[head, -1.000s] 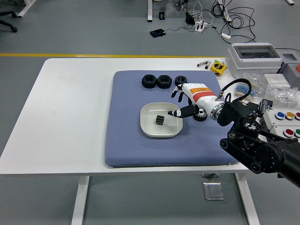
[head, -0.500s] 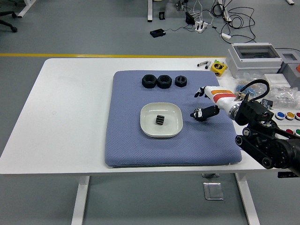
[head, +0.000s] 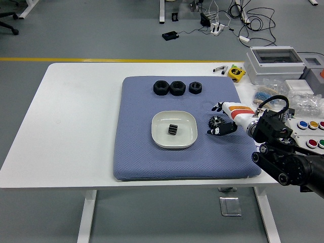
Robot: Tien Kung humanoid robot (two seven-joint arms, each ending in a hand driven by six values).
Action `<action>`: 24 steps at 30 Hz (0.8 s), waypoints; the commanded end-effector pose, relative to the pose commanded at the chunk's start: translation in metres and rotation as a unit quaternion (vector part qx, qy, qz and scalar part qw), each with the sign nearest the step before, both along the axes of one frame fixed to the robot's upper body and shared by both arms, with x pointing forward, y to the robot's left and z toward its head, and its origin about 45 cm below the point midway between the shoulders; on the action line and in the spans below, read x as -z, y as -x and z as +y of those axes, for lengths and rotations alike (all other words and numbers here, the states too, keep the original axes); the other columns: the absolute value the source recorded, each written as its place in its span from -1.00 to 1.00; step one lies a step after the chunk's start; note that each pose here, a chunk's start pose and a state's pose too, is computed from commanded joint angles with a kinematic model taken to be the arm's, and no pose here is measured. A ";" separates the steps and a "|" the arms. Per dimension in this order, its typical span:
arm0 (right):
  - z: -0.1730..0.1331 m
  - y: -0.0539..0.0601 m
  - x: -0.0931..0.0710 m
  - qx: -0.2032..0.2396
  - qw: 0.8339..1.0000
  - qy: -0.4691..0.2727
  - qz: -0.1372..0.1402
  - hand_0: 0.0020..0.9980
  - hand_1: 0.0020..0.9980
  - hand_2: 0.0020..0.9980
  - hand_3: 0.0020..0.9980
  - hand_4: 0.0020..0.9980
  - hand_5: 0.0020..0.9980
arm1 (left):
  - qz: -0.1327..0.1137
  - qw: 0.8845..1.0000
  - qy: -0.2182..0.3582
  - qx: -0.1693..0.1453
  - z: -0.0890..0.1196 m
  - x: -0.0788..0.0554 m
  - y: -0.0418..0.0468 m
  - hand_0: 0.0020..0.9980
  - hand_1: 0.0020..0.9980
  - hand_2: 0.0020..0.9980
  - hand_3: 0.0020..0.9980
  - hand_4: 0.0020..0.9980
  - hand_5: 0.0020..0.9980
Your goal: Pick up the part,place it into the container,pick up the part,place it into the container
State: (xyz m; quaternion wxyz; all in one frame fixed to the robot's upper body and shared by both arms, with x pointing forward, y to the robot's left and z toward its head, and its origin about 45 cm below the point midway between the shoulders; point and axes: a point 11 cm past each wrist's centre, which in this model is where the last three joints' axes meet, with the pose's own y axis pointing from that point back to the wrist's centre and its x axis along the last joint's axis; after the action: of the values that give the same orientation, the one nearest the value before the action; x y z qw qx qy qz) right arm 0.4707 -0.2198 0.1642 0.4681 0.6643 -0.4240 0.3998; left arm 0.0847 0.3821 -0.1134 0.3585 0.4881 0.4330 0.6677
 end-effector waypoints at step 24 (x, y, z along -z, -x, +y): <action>-0.013 0.003 0.012 0.007 1.000 0.027 -0.008 -0.47 -0.09 0.02 0.03 0.36 -0.28 | 0.001 1.000 0.001 0.010 -0.001 -0.001 -0.0040 0.07 0.13 0.31 0.19 0.17 0.11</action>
State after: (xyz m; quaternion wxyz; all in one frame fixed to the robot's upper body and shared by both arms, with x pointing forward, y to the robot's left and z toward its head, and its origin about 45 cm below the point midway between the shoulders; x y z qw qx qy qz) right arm 0.4673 -0.2325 0.1517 0.4852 0.6454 -0.4213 0.4130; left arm 0.0887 0.3815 -0.1126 0.3651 0.4928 0.4291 0.6631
